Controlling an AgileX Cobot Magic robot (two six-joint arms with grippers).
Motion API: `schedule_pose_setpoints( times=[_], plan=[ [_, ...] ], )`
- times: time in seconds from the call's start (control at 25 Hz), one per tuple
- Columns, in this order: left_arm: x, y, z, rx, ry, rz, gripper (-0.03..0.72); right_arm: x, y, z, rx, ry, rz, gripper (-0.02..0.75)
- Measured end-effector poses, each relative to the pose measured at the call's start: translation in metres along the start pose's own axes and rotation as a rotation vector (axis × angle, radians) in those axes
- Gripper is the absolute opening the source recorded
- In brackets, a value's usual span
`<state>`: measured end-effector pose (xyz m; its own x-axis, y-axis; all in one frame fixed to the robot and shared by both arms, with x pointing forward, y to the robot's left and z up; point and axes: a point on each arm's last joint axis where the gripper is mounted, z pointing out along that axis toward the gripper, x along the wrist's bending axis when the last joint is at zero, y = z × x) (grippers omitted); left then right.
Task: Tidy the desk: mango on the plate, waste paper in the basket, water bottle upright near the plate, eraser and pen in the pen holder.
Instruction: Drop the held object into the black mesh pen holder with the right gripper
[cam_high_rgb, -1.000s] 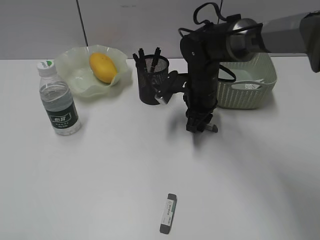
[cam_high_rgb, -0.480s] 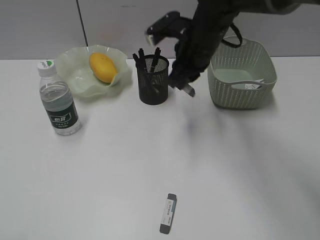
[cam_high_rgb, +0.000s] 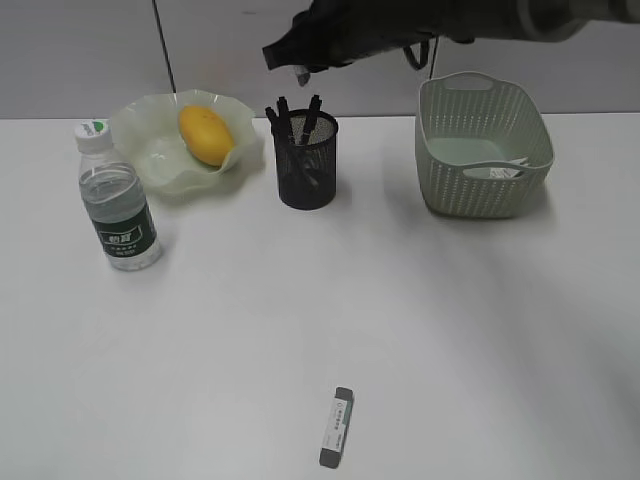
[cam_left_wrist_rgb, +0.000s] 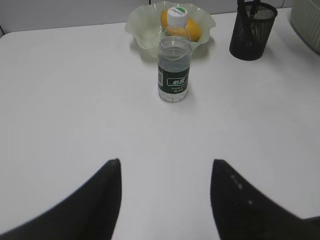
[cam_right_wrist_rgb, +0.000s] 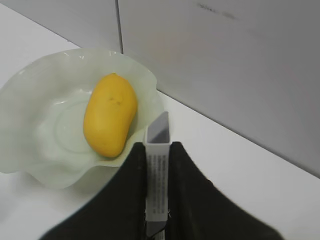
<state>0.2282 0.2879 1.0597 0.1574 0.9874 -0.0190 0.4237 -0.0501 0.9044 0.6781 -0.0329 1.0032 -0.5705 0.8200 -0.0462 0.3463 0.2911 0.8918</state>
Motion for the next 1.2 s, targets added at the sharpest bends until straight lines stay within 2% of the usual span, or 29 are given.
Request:
schedule_pose_setpoints(
  times=[0.28, 0.72, 0.76, 0.88, 0.96, 1.04, 1.2],
  plan=[
    [0.000, 0.000, 0.000, 0.000, 0.000, 0.000, 0.434, 0.000, -0.036, 0.028, 0.059, -0.008, 0.006, 0.104],
    [0.000, 0.000, 0.000, 0.000, 0.000, 0.000, 0.434, 0.001, -0.045, 0.032, 0.096, 0.002, -0.016, 0.111],
    [0.000, 0.000, 0.000, 0.000, 0.000, 0.000, 0.434, 0.002, -0.046, 0.032, 0.108, 0.007, -0.015, 0.143],
    [0.000, 0.000, 0.000, 0.000, 0.000, 0.000, 0.434, 0.002, -0.047, 0.032, 0.121, 0.013, -0.015, 0.348],
    [0.000, 0.000, 0.000, 0.000, 0.000, 0.000, 0.434, 0.002, -0.047, 0.032, 0.121, 0.013, -0.015, 0.452],
    [0.000, 0.000, 0.000, 0.000, 0.000, 0.000, 0.434, 0.002, -0.047, 0.032, 0.121, 0.013, -0.015, 0.495],
    [0.000, 0.000, 0.000, 0.000, 0.000, 0.000, 0.434, 0.002, -0.036, 0.024, 0.108, 0.018, -0.010, 0.518]
  ],
)
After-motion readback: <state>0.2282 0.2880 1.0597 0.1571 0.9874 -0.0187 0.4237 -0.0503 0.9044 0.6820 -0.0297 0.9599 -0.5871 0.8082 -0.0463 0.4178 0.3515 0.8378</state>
